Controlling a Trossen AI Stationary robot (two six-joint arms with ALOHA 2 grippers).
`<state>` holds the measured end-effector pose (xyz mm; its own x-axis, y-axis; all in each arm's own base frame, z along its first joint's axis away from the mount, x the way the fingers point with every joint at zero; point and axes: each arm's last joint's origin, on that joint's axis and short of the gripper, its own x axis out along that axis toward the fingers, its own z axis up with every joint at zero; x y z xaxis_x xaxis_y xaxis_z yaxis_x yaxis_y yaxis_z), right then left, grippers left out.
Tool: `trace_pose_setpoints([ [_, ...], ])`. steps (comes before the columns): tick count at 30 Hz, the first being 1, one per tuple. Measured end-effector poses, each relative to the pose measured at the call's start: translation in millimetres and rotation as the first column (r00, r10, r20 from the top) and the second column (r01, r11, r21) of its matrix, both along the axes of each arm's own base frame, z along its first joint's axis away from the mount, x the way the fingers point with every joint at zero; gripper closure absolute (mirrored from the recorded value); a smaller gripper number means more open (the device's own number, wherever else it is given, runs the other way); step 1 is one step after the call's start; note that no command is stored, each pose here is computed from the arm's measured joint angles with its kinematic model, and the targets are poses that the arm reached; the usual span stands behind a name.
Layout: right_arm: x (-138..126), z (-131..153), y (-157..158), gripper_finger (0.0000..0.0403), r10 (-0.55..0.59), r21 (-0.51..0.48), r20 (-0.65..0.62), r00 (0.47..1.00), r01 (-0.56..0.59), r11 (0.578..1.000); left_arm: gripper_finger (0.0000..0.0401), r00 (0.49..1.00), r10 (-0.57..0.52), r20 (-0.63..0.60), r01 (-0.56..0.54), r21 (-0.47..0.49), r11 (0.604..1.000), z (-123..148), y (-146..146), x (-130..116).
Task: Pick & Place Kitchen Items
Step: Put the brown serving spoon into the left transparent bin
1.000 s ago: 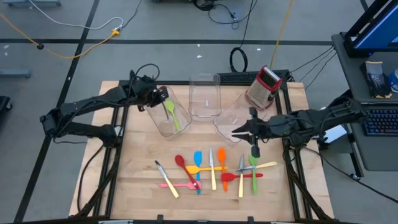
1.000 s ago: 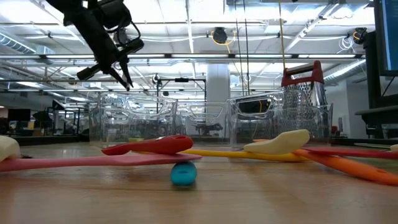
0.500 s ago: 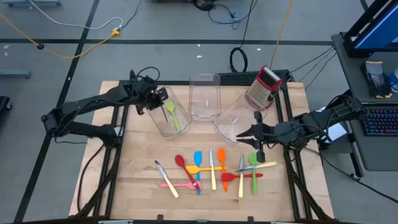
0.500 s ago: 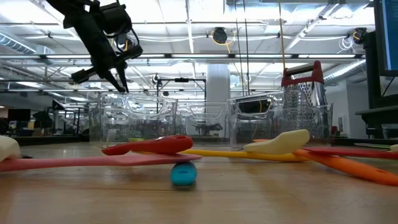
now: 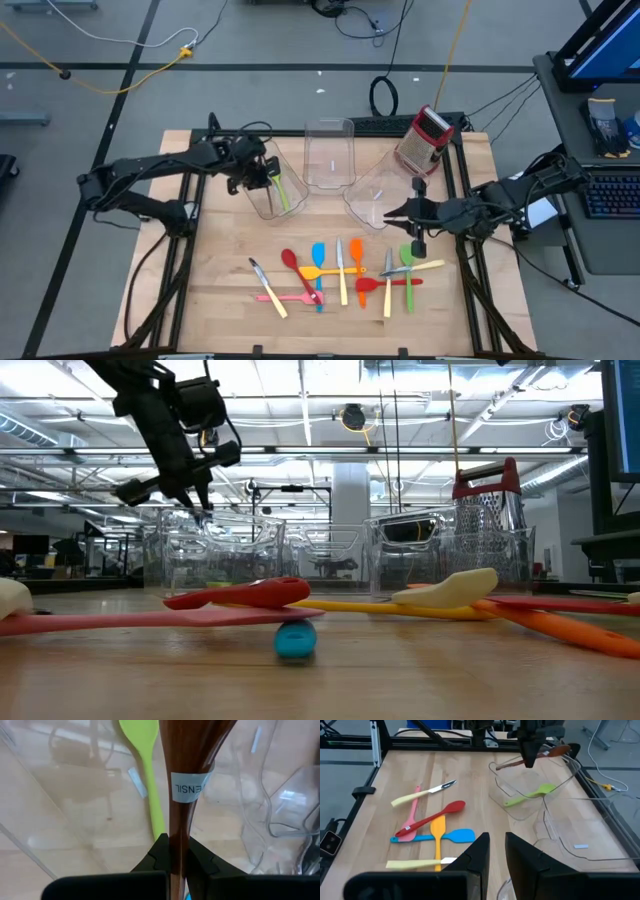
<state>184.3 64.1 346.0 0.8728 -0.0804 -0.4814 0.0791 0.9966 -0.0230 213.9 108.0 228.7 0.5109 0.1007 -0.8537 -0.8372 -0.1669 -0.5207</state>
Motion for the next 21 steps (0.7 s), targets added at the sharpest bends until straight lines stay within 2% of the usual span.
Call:
trace_pose_setpoints([
  [10,0,0,0,0.0351,0.0,0.0,0.0,1.0,0.0,1.0,0.0385,1.0,-0.025,-0.015,0.024,-0.038,0.999,-11,14,1],
  [17,0,0,0,0.0351,0.0,0.0,0.0,1.0,0.0,1.0,0.0385,0.997,-0.077,0.026,0.078,-0.059,0.995,-23,20,14],
  [21,0,0,0,0.0351,0.0,0.0,0.0,1.0,0.0,1.0,0.0385,0.996,-0.087,0.001,0.087,-0.09,0.992,-32,21,17],
])
